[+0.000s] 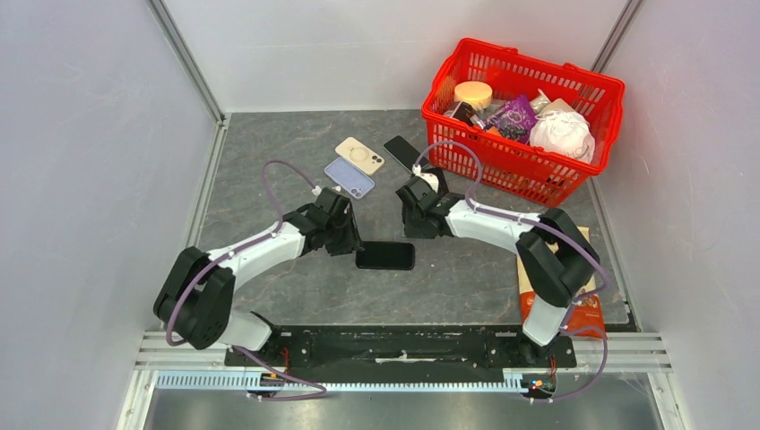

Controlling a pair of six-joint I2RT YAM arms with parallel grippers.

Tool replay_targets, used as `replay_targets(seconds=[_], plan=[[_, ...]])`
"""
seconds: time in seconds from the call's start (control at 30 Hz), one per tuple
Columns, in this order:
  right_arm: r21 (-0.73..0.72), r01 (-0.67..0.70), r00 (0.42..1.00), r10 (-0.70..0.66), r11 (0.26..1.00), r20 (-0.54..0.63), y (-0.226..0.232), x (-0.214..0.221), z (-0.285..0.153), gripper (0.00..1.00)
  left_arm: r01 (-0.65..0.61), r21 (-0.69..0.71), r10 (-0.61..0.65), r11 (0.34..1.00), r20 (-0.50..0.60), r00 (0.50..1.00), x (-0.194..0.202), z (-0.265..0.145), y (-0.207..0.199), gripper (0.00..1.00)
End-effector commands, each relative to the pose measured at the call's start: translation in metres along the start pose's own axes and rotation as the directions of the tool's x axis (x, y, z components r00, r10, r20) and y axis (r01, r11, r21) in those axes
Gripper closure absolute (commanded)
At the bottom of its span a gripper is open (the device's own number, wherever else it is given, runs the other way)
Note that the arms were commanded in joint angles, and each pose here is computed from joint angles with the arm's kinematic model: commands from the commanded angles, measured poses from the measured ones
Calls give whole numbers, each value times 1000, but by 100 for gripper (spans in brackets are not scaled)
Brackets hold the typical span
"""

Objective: Put the phone into the phone case

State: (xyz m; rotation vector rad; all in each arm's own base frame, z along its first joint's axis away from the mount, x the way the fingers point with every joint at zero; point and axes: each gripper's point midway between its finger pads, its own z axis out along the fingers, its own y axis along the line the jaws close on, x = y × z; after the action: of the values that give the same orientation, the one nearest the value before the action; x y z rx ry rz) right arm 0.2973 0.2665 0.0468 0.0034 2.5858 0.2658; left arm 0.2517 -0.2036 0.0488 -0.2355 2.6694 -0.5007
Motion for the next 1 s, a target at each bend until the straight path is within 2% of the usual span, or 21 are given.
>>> replay_targets(seconds=[0.0,0.2,0.37,0.47,0.7,0.97], plan=[[-32,45,999,-45,998,-2,10,-16,18,53,-35,38,34,999,29,999,2,-16,-15,55],[-10,62,996,-63,998,-65,10,-5,39,55,-34,81,35,996,-11,999,32,-14,-29,55],[6,72,991,-71,997,-109,2,21,38,57,-5,92,9,996,-37,999,48,-8,-31,54],[13,82,989,-80,997,-125,0,42,33,57,37,77,-36,996,-22,999,50,-4,-25,47],[22,82,983,-77,996,-167,-4,90,18,60,85,58,-87,995,44,995,37,7,-25,32],[-27,17,983,-22,999,-184,0,127,-12,62,60,42,-62,997,65,996,6,29,-31,29]])
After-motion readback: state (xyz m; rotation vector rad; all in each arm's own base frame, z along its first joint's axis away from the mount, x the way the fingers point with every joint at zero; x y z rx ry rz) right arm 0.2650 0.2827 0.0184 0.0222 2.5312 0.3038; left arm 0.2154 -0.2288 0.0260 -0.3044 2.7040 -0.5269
